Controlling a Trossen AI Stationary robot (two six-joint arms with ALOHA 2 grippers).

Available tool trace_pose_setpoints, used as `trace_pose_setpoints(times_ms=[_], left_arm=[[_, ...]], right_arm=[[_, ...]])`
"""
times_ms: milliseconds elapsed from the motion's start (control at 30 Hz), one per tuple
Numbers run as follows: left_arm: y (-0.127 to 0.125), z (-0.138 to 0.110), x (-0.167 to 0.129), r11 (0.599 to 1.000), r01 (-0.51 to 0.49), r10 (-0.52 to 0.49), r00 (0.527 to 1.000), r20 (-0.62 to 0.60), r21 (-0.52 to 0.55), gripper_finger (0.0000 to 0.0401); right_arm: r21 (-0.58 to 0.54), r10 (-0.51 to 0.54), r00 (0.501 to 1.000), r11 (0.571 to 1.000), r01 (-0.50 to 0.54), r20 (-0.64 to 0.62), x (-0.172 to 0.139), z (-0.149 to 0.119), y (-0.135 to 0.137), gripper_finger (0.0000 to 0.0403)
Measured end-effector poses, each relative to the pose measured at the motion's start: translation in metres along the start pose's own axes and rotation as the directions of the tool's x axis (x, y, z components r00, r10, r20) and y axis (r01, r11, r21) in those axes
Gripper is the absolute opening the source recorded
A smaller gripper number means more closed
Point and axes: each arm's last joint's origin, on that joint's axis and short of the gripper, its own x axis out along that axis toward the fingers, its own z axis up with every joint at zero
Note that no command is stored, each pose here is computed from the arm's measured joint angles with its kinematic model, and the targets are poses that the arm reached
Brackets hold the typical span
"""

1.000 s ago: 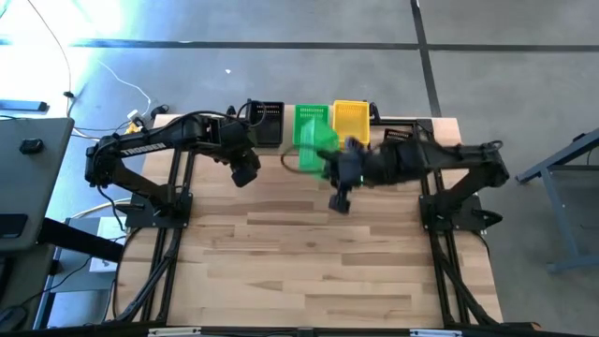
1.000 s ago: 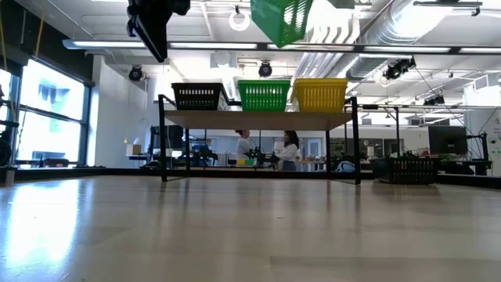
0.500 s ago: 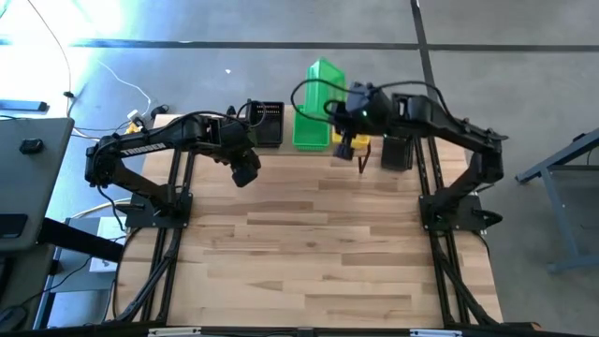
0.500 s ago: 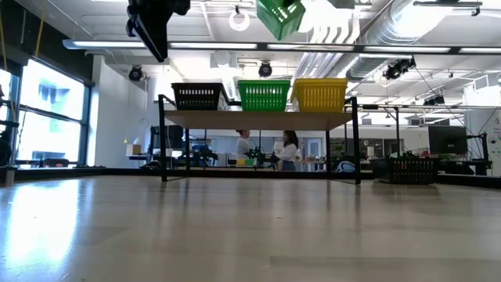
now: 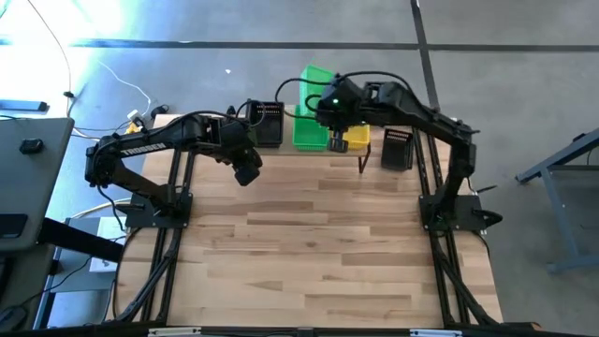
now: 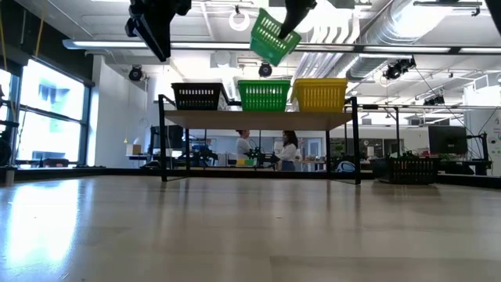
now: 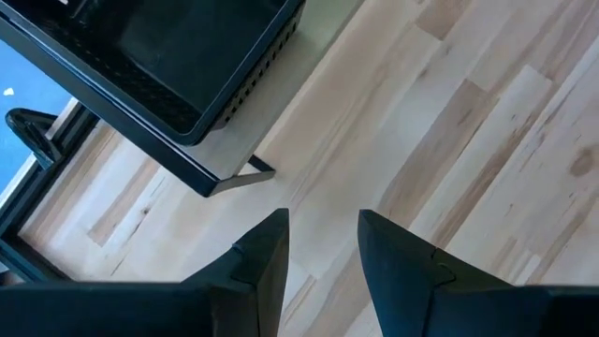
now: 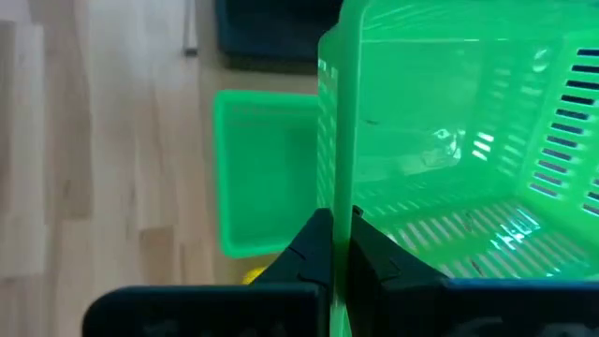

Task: Stack baskets on shelf by color
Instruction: Stack the green bin on top of the other green bins on the shelf

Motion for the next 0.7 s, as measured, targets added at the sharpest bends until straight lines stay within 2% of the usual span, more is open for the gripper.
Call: trace_pose_setpoints(times_ms=[367, 700], left_arm=[[0.0, 0.0, 0.0, 1.0, 0.011, -0.011, 1.0, -0.005, 0.0, 0.012], [-0.001, -0.001, 0.0, 0.999, 0.033, -0.033, 0.999, -0.015, 0.001, 0.012]], right_arm=[[0.066, 0.125, 0.987, 0.991, -0.118, -0.106, 0.031, 0.009, 0.016, 0.0], [0.071, 0.159, 0.965, 0.987, -0.147, -0.208, 0.055, 0.007, 0.024, 0.0]])
